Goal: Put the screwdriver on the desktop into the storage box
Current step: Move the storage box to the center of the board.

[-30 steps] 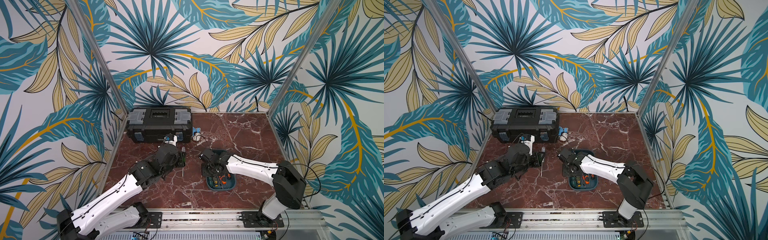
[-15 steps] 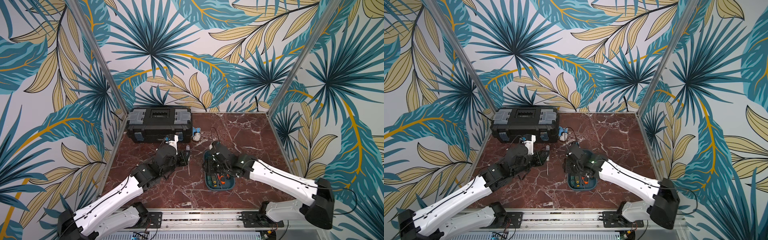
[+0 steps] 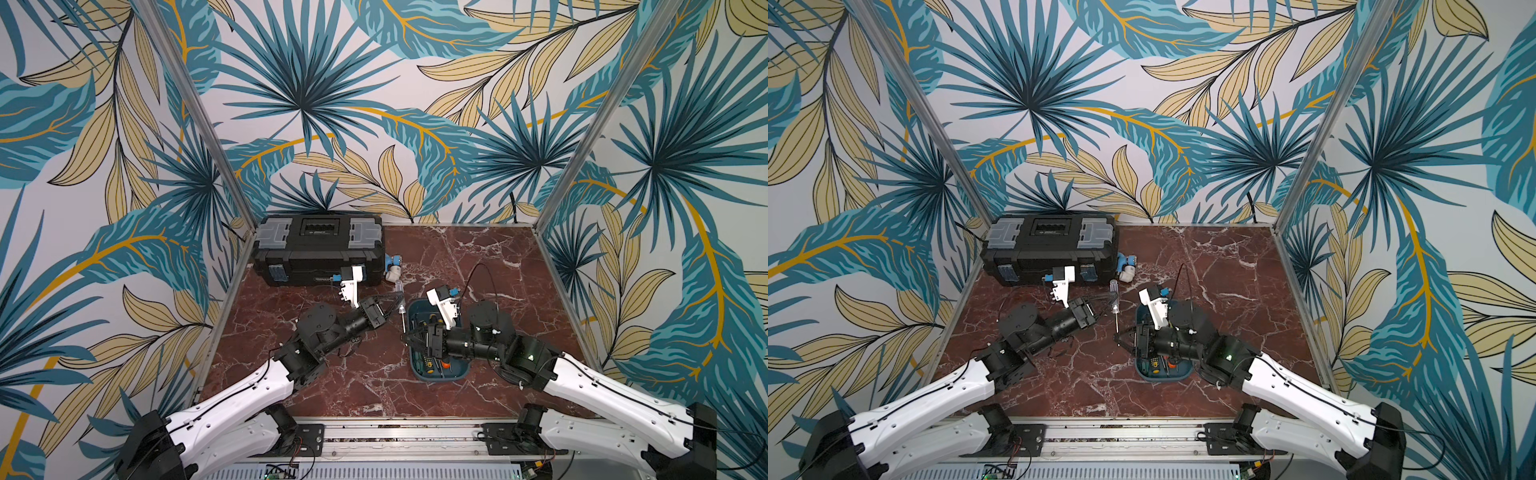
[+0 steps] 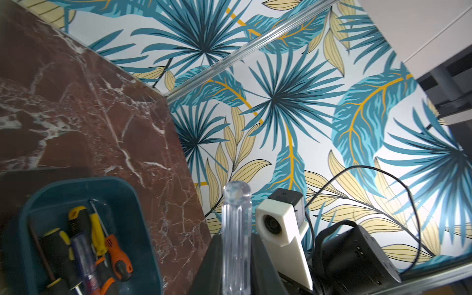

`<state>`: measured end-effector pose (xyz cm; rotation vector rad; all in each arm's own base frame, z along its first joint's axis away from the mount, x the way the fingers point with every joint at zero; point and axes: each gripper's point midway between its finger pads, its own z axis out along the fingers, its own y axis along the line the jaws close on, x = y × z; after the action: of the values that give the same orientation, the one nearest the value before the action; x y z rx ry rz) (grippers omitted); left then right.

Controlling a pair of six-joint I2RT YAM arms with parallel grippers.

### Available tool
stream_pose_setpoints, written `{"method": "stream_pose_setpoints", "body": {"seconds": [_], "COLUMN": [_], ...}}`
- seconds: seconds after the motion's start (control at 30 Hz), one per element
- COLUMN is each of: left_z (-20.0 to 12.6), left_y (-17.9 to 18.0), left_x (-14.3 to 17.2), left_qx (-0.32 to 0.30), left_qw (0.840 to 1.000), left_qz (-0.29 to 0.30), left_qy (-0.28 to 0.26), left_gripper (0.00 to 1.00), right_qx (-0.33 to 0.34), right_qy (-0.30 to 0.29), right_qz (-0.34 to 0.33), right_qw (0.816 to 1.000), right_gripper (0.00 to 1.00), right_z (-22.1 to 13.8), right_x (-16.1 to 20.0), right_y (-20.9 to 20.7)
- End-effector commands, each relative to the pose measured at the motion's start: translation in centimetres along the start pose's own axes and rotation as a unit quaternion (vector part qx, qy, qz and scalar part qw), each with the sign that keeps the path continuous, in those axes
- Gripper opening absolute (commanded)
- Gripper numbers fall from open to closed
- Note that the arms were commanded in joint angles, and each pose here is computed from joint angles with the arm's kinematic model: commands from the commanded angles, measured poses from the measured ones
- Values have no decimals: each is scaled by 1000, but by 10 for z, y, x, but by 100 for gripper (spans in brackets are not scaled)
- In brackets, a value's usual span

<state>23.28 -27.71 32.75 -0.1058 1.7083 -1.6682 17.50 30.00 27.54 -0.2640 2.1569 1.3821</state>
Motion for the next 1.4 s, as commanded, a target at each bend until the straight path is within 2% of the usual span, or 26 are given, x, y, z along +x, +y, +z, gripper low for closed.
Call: {"method": "stream_pose_setpoints", "body": {"seconds": [0.0, 0.07, 0.27, 0.47, 0.5, 0.53, 0.6, 0.63, 0.7, 0.83, 0.9, 1.03, 1.13, 1.37], "left_z": [-3, -4, -1, 2, 3, 3, 2, 0, -1, 1, 7, 20, 33, 55], "left_y": [-16, -16, -18, -3, 6, 13, 32, 41, 54, 76, 75, 75, 75, 70], "left_x": [0, 1, 4, 9, 10, 10, 11, 11, 12, 12, 14, 13, 18, 32], "left_qx": [47, 55, 69, 42, 21, 2, -56, -86, -143, -215, -206, -194, -186, -139], "left_qw": [999, 998, 998, 999, 1000, 1000, 998, 996, 986, 969, 970, 974, 975, 980], "left_qz": [-3, -8, -13, -8, -6, -2, 14, 25, 66, 98, 98, 86, 79, 47], "left_qy": [1, -1, 9, 16, 18, 18, 22, 26, 46, 73, 80, 75, 95, 132], "left_gripper": [0, 0, 0, 0, 4, 19, 59, 67, 75, 78, 79, 79, 78, 69], "right_qx": [-43, -45, -49, -48, -40, -26, 20, 61, 140, 267, 300, 306, 304, 302], "right_qy": [-19, -22, -22, -17, -17, -16, -12, -2, 14, 59, 69, 72, 73, 80], "right_qz": [-6, -6, -5, -3, -3, -4, -10, -11, -19, -33, -46, -60, -71, -74], "right_qw": [999, 999, 999, 999, 999, 1000, 1000, 998, 990, 961, 950, 947, 947, 947], "right_gripper": [39, 33, 23, 0, 0, 0, 0, 0, 0, 0, 0, 0, 0, 0], "right_z": [-6, -7, -5, -2, -2, -3, -4, -5, -8, -14, -15, -14, -13, -9], "right_x": [-9, -11, -15, -16, -17, -16, -17, -14, -10, 1, 4, 7, 7, 12], "right_y": [20, 23, 28, 30, 28, 24, 10, -4, -30, -71, -80, -78, -75, -75]}}
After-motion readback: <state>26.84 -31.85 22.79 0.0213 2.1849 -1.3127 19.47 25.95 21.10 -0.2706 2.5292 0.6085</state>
